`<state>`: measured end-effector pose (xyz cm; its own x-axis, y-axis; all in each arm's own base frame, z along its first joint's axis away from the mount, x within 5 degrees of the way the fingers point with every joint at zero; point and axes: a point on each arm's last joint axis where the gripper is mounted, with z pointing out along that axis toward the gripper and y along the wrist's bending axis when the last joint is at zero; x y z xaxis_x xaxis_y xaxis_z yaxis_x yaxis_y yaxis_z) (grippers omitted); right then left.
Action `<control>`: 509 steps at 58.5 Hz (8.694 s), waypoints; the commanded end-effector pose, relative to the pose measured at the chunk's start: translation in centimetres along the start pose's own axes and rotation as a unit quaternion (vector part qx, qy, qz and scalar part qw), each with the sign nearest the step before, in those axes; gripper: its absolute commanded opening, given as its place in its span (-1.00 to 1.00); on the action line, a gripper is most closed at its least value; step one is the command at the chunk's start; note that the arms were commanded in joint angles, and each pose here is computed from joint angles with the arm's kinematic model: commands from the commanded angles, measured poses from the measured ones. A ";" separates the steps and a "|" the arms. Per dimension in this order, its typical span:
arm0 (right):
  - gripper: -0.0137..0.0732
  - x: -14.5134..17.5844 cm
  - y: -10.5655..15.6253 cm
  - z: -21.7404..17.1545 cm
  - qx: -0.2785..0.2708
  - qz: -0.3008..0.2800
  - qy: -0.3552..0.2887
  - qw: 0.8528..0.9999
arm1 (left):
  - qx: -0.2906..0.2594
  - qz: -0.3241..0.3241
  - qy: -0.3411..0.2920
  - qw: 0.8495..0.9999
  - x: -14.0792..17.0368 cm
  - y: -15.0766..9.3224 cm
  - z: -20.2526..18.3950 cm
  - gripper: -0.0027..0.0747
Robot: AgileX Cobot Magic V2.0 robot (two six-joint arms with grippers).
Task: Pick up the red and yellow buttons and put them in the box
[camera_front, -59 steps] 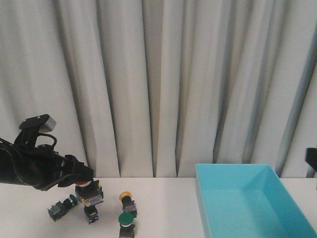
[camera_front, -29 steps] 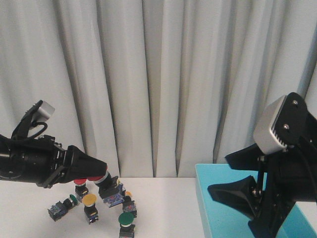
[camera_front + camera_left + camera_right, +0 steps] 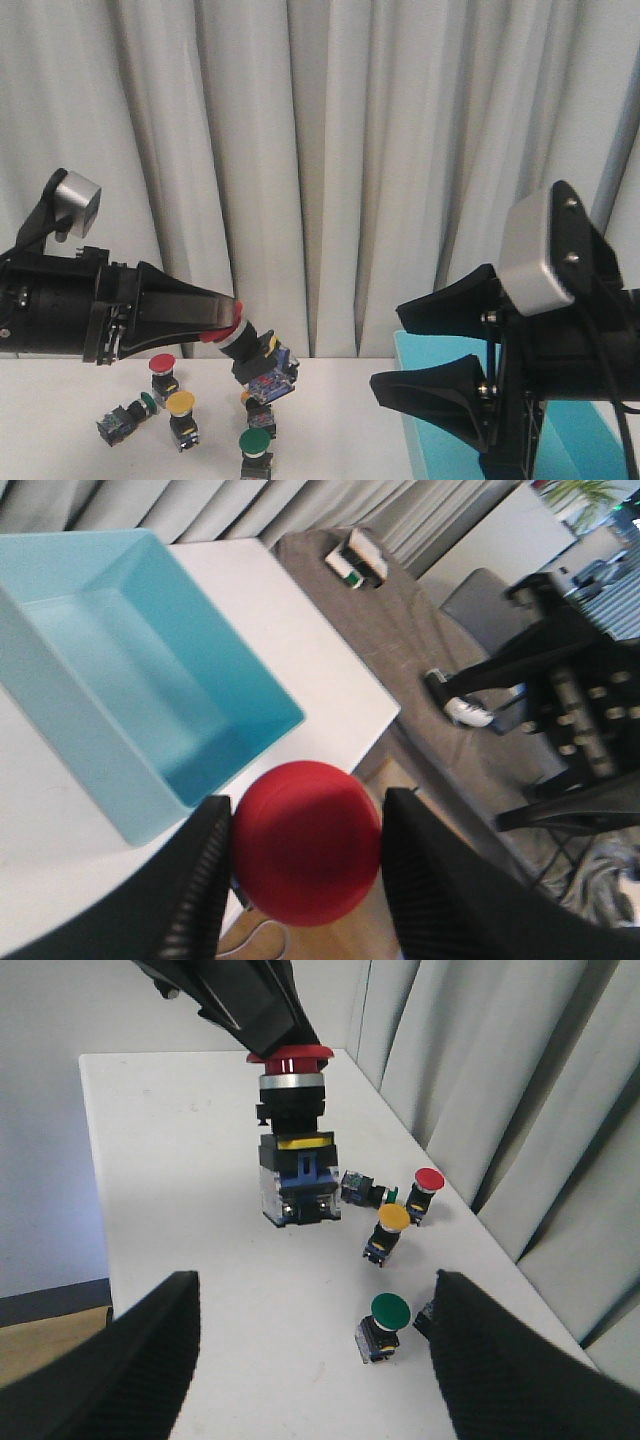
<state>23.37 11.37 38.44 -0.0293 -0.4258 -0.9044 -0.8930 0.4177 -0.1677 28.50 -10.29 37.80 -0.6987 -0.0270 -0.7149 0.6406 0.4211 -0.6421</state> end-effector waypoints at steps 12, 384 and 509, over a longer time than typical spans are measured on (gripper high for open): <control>0.40 -2.0 -0.5 0.1 -0.002 -0.012 -0.085 0.996 | 0.055 0.010 -0.044 0.997 -1.2 -2.8 -0.9 -0.95; 0.39 -3.9 -0.3 -10.9 0.253 0.212 -0.054 0.942 | -0.369 0.061 0.042 0.926 -0.2 6.3 -2.4 0.35; 0.39 5.8 6.9 -9.7 0.245 0.265 0.008 0.933 | -0.417 0.002 0.082 0.905 -3.9 22.8 8.0 0.33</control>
<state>12.44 4.14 34.72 -0.4744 -0.1036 -0.8742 -0.4570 0.8777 0.1440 48.18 -7.61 19.34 -0.8576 0.1206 -0.4999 0.2252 0.9620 -0.1543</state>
